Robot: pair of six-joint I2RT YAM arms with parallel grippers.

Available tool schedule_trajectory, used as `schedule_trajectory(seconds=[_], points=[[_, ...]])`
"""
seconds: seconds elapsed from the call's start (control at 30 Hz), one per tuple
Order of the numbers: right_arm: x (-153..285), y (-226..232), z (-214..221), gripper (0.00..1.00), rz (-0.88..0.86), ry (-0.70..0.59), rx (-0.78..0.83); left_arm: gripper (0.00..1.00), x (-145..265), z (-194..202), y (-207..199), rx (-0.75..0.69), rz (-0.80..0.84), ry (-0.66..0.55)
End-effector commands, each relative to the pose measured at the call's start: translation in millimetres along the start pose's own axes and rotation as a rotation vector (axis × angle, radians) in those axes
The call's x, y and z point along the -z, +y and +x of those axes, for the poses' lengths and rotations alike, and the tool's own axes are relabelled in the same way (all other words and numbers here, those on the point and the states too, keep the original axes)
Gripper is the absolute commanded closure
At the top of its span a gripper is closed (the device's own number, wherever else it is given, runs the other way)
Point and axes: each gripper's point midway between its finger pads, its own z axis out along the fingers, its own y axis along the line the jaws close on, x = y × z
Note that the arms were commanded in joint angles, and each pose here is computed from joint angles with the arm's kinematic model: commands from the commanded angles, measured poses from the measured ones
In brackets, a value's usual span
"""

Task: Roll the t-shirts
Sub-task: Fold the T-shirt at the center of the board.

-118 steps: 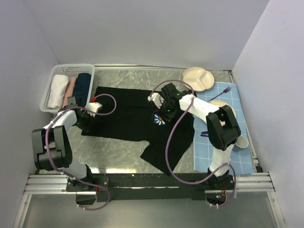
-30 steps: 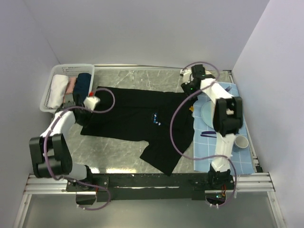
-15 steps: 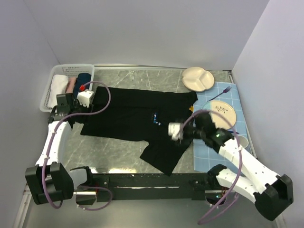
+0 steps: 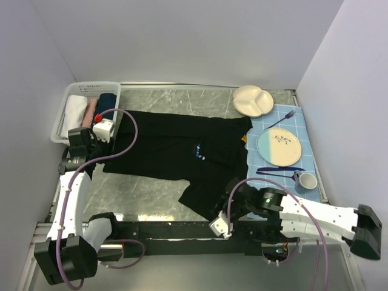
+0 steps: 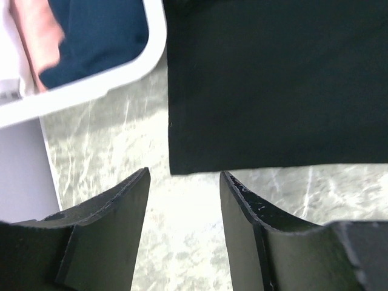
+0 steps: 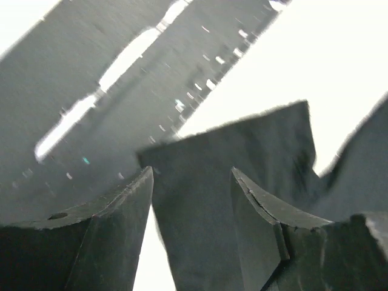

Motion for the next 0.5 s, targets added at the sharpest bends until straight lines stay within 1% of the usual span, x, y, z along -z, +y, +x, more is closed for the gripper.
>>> schedule_trajectory(seconds=[0.0,0.1,0.13,0.23,0.37,0.47], points=[[-19,4,-7,0.41,-0.021,-0.003,-0.026,0.44,3,20,10,0.006,-0.050,0.068],[-26,16,3,0.44,-0.063,0.045,-0.036,0.45,8,22,9,0.009,-0.047,0.087],[-27,15,10,0.44,-0.056,0.081,-0.034,0.45,13,22,8,0.007,-0.044,0.087],[-28,18,24,0.44,-0.039,0.135,-0.034,0.44,23,19,10,-0.010,-0.069,0.061],[-29,29,28,0.45,-0.079,0.144,-0.061,0.44,30,23,5,-0.007,-0.070,0.044],[-35,25,34,0.46,-0.050,0.173,-0.090,0.44,30,28,2,0.003,-0.064,0.048]])
